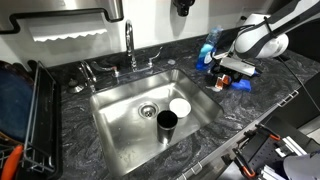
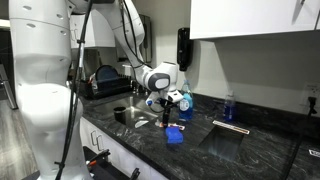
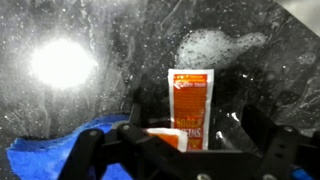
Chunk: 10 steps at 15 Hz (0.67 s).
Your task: Move the orange sachet backwards
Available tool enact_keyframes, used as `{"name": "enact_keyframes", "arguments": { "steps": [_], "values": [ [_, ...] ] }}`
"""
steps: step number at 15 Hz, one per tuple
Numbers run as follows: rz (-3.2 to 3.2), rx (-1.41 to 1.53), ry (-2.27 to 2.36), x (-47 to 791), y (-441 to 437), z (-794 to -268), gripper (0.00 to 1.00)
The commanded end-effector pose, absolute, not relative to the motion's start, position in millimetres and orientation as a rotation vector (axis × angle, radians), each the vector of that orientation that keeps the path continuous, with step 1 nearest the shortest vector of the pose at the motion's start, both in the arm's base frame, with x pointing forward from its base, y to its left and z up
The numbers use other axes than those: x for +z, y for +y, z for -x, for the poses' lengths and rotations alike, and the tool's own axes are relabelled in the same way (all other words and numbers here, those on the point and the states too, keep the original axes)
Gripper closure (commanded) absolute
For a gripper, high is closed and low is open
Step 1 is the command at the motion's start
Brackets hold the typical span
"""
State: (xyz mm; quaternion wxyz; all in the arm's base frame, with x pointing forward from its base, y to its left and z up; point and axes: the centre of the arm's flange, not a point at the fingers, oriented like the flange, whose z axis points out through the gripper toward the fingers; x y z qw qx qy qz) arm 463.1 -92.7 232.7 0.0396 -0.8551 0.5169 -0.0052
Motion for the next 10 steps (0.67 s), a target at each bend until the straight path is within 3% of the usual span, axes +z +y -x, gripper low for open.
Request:
{"name": "enact_keyframes", "arguments": {
  "steps": [1, 2, 4, 10],
  "values": [
    [2.603, -0.008, 1.632, 213, -103, -445, 0.0],
    [2.595, 0.0, 1.65, 210, -104, -442, 0.25],
    [2.577, 0.006, 1.682, 212, -100, -436, 0.33],
    [2.544, 0.001, 1.731, 220, -94, -435, 0.75]
  ]
}}
